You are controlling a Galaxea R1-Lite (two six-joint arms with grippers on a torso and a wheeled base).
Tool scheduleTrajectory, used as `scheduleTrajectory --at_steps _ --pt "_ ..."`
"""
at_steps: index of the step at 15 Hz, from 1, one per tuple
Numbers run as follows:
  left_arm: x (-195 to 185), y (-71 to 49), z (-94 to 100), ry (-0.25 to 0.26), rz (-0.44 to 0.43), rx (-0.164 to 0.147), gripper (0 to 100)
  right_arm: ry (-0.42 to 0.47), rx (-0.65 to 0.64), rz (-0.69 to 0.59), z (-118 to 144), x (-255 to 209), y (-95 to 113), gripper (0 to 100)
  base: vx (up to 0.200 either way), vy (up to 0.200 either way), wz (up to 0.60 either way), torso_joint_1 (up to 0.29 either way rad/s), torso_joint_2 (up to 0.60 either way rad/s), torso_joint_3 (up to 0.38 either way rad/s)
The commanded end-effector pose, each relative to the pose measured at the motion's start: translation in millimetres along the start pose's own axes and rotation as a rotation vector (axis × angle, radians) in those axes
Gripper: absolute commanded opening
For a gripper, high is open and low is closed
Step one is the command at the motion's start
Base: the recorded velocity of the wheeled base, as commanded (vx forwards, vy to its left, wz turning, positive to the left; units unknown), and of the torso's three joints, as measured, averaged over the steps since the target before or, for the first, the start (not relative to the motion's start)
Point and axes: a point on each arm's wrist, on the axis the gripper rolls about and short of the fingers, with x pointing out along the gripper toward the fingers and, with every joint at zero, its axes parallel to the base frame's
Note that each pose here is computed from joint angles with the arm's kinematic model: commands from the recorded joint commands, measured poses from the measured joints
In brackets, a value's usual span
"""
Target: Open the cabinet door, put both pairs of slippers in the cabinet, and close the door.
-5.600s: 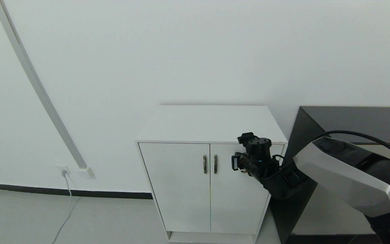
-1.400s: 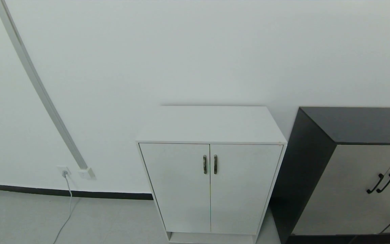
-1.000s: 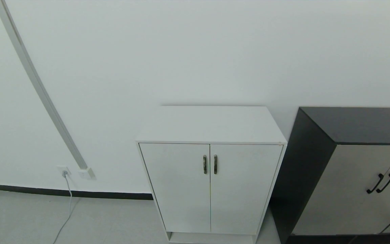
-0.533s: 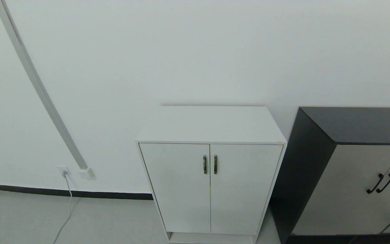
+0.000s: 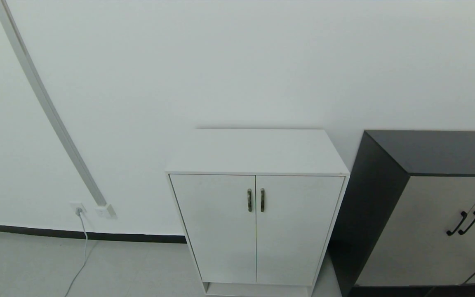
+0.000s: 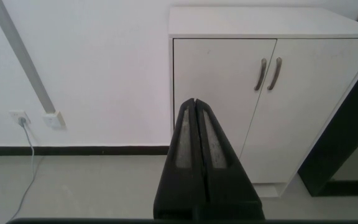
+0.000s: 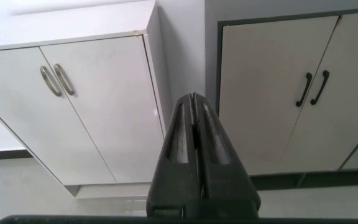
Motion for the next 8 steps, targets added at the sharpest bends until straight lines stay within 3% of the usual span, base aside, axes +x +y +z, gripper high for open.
scheduleTrajectory --at_steps 1,8 --pt "0.1 0.0 0.1 0.001 0.000 0.000 0 0.001 -0.001 0.000 0.0 0.1 0.0 0 0.000 0.000 0.00 0.000 0.00 0.000" --pt "0.1 0.0 0.1 0.001 0.000 0.000 0 0.002 -0.006 0.001 -0.1 0.1 0.0 0 0.000 0.000 0.00 0.000 0.00 0.000"
